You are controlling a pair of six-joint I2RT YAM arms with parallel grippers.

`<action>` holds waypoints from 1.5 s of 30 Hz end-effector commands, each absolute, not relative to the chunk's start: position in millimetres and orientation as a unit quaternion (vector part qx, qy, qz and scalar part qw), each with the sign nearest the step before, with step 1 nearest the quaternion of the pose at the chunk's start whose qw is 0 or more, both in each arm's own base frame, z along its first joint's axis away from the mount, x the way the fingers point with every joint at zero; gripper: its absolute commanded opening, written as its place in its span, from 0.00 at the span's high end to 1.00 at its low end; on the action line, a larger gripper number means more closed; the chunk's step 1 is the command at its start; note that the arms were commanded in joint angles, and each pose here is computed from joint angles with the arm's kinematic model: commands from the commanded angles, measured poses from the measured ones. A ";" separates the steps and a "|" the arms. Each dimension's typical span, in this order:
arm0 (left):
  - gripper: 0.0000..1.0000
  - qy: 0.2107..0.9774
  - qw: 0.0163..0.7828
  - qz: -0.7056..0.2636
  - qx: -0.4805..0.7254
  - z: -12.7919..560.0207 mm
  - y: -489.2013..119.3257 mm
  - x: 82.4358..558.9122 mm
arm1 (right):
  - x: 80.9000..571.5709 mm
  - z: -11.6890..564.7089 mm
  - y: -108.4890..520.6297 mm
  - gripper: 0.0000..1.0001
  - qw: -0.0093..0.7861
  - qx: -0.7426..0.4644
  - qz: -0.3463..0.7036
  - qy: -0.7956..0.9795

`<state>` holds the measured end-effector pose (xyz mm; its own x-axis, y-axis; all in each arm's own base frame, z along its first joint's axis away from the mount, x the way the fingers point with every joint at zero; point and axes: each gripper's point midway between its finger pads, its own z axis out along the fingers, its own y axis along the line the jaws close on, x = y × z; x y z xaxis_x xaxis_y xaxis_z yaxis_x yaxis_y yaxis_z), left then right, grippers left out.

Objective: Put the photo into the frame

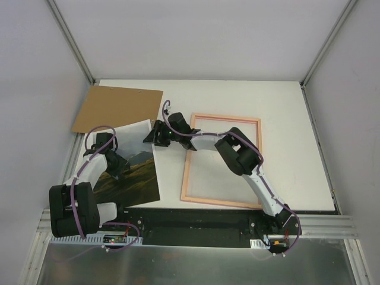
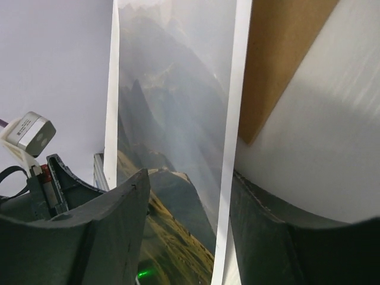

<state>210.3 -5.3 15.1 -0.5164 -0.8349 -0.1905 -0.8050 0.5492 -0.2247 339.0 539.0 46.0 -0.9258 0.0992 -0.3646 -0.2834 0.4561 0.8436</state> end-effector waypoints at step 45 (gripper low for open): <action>0.43 0.935 0.350 0.055 0.013 151.0 -168.8 221.8 | 292.7 161.3 434.8 0.99 0.201 0.011 0.402 0.893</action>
